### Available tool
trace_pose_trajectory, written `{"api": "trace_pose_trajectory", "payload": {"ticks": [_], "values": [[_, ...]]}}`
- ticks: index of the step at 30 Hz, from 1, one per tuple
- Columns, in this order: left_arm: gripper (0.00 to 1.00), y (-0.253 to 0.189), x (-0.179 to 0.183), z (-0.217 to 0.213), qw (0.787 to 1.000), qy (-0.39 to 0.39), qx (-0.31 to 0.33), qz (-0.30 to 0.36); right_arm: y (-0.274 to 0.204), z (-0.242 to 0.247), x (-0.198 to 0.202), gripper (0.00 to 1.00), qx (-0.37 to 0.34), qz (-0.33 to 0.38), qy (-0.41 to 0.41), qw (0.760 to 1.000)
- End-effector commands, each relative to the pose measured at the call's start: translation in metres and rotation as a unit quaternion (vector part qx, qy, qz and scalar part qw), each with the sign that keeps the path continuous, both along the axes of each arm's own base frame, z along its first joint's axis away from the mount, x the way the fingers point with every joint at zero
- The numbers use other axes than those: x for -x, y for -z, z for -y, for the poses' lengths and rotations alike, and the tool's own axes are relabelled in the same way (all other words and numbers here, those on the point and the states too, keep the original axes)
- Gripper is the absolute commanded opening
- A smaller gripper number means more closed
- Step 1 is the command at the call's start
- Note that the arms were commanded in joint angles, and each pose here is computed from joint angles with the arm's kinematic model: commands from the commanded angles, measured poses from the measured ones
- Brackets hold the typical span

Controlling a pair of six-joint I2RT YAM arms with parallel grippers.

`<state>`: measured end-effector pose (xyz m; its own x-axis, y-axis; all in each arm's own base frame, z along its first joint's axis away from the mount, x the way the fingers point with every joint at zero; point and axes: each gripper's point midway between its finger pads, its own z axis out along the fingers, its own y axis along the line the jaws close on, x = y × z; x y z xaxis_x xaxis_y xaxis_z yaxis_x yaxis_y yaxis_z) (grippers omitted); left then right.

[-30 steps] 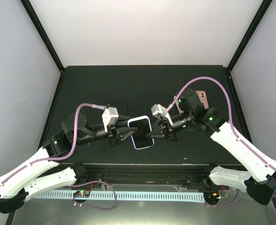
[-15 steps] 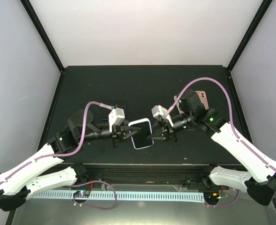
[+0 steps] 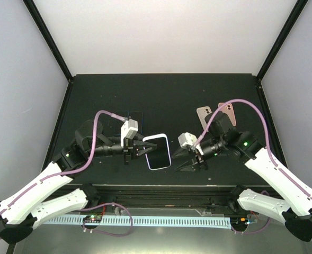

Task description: Take the phone out of the phone case

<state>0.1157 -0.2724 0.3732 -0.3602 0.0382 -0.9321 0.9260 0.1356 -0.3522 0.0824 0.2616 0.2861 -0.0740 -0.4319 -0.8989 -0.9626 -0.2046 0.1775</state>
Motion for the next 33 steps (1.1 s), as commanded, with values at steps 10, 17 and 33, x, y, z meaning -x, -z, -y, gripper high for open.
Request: {"api": "trace_pose_trajectory", "payload": {"ticks": [10,17,33], "values": [[0.02,-0.049,0.013,-0.003,0.995,0.042,0.093,0.0,-0.004,0.004,0.02,0.37,-0.025,-0.004,-0.062,0.998],[0.02,-0.044,0.015,-0.002,0.994,0.049,0.093,-0.006,-0.017,0.001,0.023,0.37,-0.034,-0.03,-0.074,0.996],[0.02,-0.052,0.032,-0.004,0.989,0.102,0.102,-0.013,-0.015,-0.005,0.009,0.22,-0.021,-0.011,-0.051,0.998]]}}
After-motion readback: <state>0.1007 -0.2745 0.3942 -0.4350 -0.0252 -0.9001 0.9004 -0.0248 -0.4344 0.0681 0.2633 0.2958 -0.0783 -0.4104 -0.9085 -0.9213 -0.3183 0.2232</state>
